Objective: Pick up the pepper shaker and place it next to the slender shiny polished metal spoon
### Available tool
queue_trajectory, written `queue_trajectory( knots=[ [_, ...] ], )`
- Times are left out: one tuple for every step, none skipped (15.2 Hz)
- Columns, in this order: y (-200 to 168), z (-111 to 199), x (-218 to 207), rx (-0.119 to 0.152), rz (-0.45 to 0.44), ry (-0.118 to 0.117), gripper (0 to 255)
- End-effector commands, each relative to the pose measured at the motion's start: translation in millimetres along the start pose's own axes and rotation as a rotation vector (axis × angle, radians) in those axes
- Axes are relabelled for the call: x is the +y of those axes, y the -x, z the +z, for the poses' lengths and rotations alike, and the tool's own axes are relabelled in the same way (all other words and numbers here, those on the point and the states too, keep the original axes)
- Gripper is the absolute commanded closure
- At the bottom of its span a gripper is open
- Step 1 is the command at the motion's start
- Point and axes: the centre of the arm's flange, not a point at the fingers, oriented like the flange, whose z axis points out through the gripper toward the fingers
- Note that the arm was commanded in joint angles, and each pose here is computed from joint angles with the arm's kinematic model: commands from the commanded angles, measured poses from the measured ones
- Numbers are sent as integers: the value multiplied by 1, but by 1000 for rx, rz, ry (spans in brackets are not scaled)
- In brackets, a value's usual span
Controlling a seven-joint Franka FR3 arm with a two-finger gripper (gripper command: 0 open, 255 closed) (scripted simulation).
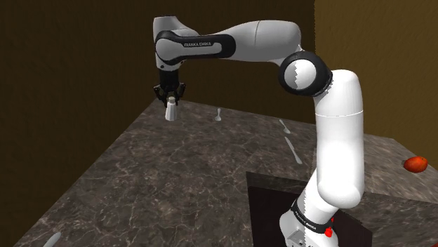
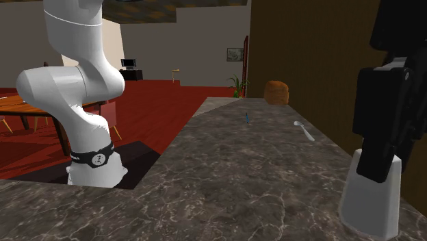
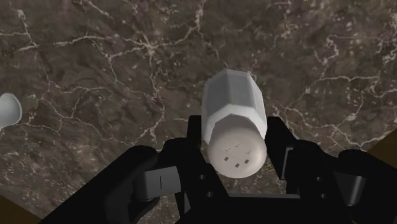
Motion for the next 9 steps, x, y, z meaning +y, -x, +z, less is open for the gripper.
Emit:
queue_trajectory(
  knots=[
    [-1, -12, 1, 0, 0, 0, 255],
    [-1, -17, 1, 0, 0, 0, 255],
    [-1, -22, 2, 0, 0, 0, 255],
    [-1, -27, 2, 0, 0, 0, 255],
    [-1, -33, 3, 0, 0, 0, 255],
    [-2, -38, 3, 0, 0, 0, 255],
    [-2, -43, 4, 0, 0, 0, 255],
    [-2, -48, 4, 0, 0, 0, 255],
    [-2, -54, 5, 0, 0, 0, 255]
  ],
)
